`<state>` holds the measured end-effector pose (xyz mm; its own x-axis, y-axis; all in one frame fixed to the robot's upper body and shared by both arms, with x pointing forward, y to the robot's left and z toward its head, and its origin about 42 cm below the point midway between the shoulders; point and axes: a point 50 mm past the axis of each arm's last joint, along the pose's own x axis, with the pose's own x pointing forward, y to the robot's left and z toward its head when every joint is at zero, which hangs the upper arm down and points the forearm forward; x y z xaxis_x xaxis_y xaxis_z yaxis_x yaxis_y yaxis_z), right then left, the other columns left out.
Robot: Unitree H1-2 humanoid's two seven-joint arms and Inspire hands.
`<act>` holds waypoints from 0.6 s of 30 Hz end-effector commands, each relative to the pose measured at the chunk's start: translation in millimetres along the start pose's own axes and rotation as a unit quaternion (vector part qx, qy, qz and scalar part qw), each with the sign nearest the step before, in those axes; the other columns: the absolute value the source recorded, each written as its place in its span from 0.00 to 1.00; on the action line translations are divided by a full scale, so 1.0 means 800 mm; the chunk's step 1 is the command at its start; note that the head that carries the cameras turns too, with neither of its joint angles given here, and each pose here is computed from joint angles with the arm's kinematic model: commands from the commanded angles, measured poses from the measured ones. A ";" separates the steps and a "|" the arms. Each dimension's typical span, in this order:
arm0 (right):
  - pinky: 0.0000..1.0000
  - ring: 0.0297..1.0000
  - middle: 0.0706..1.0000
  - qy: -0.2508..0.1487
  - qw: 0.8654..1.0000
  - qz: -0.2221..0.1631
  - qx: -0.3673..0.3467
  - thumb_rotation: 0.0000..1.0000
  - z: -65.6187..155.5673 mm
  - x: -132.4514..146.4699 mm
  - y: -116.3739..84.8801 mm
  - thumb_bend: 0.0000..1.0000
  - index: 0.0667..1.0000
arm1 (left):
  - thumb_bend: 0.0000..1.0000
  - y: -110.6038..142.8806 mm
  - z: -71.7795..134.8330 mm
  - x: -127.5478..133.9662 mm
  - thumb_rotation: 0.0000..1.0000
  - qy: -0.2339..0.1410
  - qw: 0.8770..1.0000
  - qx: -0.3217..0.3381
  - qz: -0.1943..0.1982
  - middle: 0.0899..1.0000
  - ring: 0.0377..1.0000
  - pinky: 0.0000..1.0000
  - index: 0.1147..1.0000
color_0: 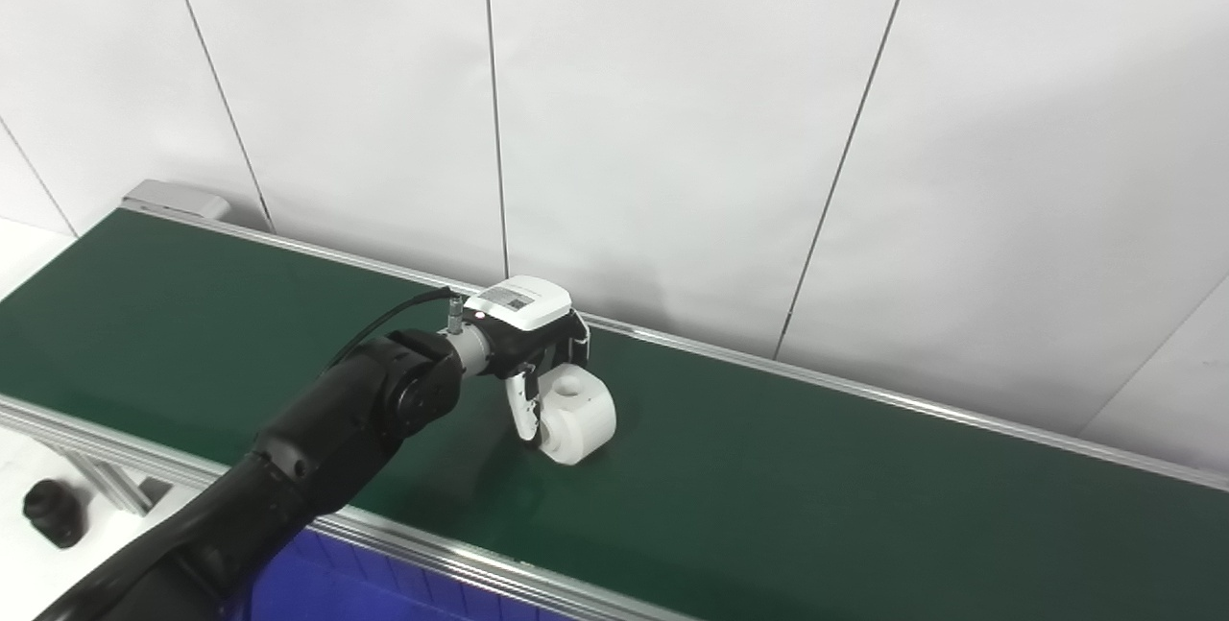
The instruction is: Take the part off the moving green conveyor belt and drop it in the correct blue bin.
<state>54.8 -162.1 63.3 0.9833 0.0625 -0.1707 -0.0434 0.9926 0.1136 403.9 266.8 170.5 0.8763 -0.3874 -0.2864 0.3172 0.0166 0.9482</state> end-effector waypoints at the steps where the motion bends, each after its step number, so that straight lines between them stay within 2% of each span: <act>1: 1.00 1.00 1.00 -0.016 1.000 0.003 0.006 1.00 0.013 0.002 0.005 0.98 1.00 | 0.52 0.054 -0.006 -0.022 0.00 -0.005 0.998 0.010 0.061 0.45 0.49 0.39 0.41; 2: 1.00 1.00 1.00 -0.017 1.000 0.004 0.007 1.00 0.016 0.003 0.005 0.99 1.00 | 0.52 0.062 -0.003 -0.031 0.00 -0.009 0.997 0.008 0.073 0.45 0.51 0.42 0.41; 3: 1.00 1.00 1.00 -0.019 1.000 0.004 0.006 1.00 0.018 0.003 0.004 0.99 1.00 | 0.52 0.070 0.000 -0.040 0.00 -0.015 0.996 0.006 0.087 0.47 0.49 0.40 0.40; 4: 1.00 1.00 1.00 -0.021 1.000 0.005 0.003 1.00 0.020 0.004 0.003 0.98 1.00 | 0.52 0.078 0.003 -0.049 0.00 -0.023 0.995 0.005 0.100 0.47 0.43 0.35 0.40; 8: 1.00 1.00 1.00 -0.026 1.000 0.003 0.000 1.00 0.029 0.008 -0.003 0.96 1.00 | 0.52 0.101 0.013 -0.085 0.00 -0.052 0.988 0.002 0.147 0.46 0.41 0.35 0.40; 12: 1.00 1.00 1.00 -0.023 1.000 0.001 0.007 1.00 0.042 0.012 -0.009 0.97 1.00 | 0.52 0.115 0.028 -0.121 0.00 -0.050 0.986 -0.001 0.161 0.44 0.42 0.37 0.41; 15: 1.00 1.00 1.00 -0.020 1.000 0.002 0.015 1.00 0.050 0.015 -0.013 0.97 1.00 | 0.52 0.116 0.036 -0.141 0.00 -0.043 0.986 0.000 0.164 0.47 0.49 0.43 0.39; 18: 1.00 1.00 1.00 -0.019 1.000 0.005 0.017 1.00 0.056 0.016 -0.014 0.96 1.00 | 0.52 0.113 0.040 -0.169 0.00 -0.030 0.987 0.001 0.158 0.47 0.48 0.42 0.40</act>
<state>75.2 -176.6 93.6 0.9854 0.0602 -0.1592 -0.0378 0.9894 0.1400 309.0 281.1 281.5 0.8971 -0.4419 -0.0038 0.0867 0.1675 0.9821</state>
